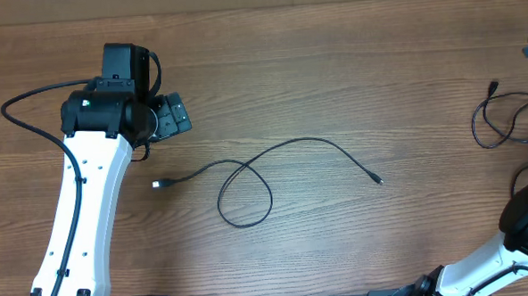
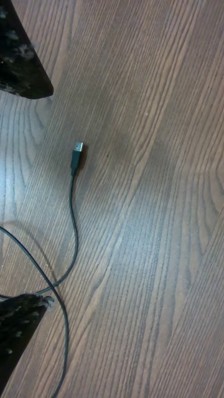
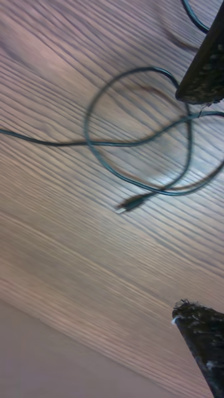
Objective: Untangle cables
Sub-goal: 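Pull the grasped cable right and drop it at the right edge, then move the right gripper back to the remaining center cable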
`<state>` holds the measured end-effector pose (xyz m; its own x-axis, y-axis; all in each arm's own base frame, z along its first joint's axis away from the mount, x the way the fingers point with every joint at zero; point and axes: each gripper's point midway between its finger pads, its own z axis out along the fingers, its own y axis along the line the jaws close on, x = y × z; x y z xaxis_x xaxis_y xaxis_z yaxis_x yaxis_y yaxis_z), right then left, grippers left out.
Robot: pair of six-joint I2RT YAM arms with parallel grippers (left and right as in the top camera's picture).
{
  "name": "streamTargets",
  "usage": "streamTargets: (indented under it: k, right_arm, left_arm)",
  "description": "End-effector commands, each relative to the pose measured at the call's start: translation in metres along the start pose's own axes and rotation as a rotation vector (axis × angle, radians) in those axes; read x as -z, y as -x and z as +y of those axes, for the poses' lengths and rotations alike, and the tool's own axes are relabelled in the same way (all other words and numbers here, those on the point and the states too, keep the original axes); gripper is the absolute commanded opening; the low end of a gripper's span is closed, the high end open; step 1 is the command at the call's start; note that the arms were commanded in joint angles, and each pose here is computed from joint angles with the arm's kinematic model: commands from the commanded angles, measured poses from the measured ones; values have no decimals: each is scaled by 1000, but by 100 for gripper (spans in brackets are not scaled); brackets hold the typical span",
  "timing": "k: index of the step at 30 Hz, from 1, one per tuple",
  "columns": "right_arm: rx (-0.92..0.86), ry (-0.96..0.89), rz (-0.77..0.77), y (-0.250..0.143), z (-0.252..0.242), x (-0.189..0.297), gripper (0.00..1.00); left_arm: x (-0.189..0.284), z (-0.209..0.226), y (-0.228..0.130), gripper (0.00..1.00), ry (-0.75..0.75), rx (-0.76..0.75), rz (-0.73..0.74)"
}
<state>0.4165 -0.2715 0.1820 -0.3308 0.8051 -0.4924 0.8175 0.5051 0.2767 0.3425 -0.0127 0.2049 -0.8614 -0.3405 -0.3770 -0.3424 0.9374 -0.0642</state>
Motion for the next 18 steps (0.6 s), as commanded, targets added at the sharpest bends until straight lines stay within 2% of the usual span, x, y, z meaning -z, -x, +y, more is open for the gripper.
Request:
streamTargets:
  k: [1,7,11,18]
  right_arm:
    - [4,102,91,-14,18,3,100]
    - [30,185,338,-69,27,16,100]
    - [236,330,506,-119,55,36,100]
    - [614,402,674,-206,95,67,100]
  left_arm:
    - [1,-1,4,99,-7,-18,-8]
    - [1,-1,3,99,-7,-18,-7]
    - [1,-1,3,100,-6,-18,-8]
    - [1,-1,3,100,-7,-18,-8]
